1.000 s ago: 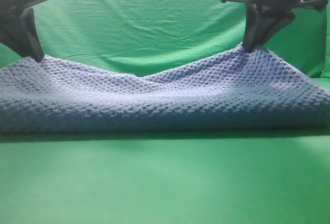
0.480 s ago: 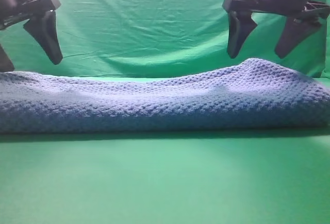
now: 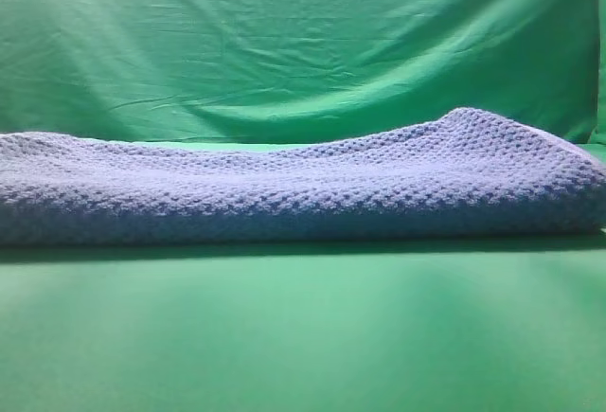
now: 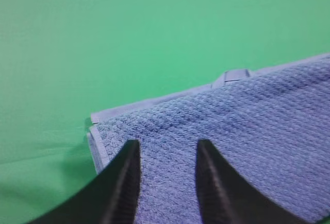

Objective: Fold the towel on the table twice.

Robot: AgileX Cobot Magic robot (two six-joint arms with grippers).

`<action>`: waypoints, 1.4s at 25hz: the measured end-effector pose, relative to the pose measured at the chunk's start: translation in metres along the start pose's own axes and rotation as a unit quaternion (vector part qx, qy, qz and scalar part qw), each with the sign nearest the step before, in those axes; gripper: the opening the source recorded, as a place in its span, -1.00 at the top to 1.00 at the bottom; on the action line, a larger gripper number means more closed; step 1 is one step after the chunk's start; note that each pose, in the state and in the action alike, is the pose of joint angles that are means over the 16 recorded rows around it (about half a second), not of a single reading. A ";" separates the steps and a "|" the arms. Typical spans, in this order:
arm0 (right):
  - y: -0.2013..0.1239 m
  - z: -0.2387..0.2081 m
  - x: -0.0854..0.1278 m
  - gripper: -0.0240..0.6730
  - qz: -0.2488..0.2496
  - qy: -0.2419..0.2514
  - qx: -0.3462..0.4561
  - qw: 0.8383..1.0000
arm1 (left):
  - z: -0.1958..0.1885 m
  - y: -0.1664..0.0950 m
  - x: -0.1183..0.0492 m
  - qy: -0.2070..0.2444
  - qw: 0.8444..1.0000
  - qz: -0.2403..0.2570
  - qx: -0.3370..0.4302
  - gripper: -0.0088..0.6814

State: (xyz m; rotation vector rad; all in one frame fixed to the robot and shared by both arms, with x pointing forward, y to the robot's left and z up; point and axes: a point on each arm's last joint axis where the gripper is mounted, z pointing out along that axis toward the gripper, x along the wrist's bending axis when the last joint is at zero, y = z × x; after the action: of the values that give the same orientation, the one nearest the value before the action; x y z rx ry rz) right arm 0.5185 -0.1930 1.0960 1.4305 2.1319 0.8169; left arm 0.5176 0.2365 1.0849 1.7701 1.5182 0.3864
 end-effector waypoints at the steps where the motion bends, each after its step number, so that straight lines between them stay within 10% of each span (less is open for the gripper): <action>1: 0.000 -0.013 0.000 0.18 0.001 0.000 -0.006 1.000 | -0.012 0.001 -0.004 -0.005 1.000 0.005 -0.009 0.35; 11: -0.025 -0.134 -0.001 0.89 0.014 0.005 -0.069 0.997 | -0.135 -0.021 -0.039 -0.047 0.993 0.047 -0.094 0.96; 23: -0.090 -0.237 0.003 0.93 0.008 0.025 -0.185 0.982 | -0.232 -0.095 -0.056 -0.056 0.974 0.092 -0.201 0.97; 35: -0.168 -0.220 0.017 0.93 -0.019 0.084 -0.223 0.971 | -0.213 -0.170 -0.039 -0.035 0.968 0.101 -0.228 0.97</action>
State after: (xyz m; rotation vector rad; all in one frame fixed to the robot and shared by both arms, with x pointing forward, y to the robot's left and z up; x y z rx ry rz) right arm 0.2576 -0.2752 1.1396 1.1145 1.9165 1.3410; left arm 0.2469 0.2741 1.1162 1.5500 1.0927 0.7052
